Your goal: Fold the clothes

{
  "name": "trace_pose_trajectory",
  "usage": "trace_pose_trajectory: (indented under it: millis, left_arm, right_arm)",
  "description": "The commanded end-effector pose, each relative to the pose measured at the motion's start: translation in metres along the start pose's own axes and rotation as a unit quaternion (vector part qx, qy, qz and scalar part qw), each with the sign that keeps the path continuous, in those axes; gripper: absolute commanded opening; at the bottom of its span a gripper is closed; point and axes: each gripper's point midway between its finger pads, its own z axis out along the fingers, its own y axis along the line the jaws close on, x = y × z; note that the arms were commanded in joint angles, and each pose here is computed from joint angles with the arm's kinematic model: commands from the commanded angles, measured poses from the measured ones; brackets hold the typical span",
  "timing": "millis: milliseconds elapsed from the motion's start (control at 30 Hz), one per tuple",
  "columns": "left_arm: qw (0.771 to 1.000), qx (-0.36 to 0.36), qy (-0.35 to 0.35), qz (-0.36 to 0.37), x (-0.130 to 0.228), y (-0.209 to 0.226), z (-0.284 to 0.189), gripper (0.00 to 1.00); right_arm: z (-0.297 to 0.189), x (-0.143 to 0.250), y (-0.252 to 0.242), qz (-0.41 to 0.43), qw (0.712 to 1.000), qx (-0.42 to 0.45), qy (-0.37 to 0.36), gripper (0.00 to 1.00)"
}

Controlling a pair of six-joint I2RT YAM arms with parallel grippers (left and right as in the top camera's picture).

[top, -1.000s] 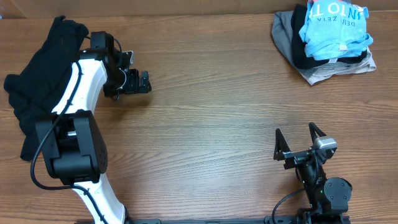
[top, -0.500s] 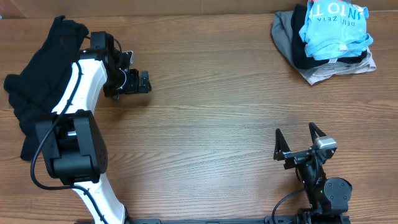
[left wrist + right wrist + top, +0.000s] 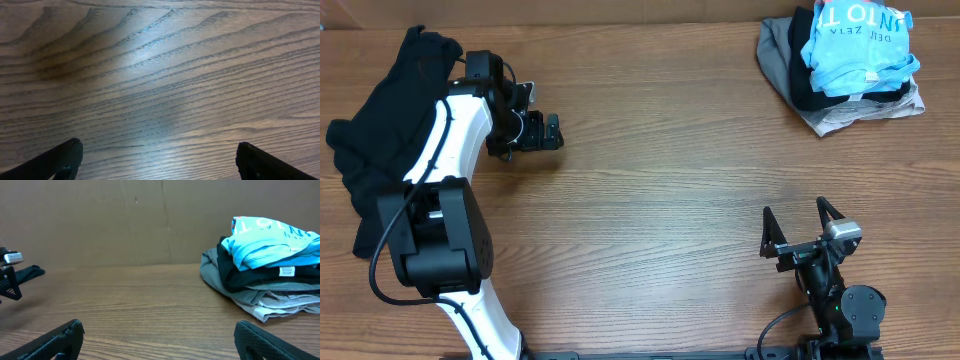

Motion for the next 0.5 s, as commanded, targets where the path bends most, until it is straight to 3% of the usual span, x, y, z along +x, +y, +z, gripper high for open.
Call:
trace_pose_trajectory:
  millis: [0, 233, 467]
  left_arm:
    - [0.999, 0.007, -0.04, 0.02, -0.008, -0.022, -0.033, 1.0]
    - [0.979, 0.018, -0.18, 0.091, -0.014, -0.082, -0.148, 1.0]
    - [0.932, 0.004, -0.335, 0.137, 0.024, -0.111, -0.279, 1.0]
  right_arm:
    - [0.0, 0.001, 0.001, -0.006, 1.0, -0.003, -0.004, 1.0]
    - [0.0, 0.001, 0.001, -0.006, 1.0, -0.003, -0.004, 1.0]
    - [0.0, 0.001, 0.001, -0.006, 1.0, -0.003, -0.004, 1.0]
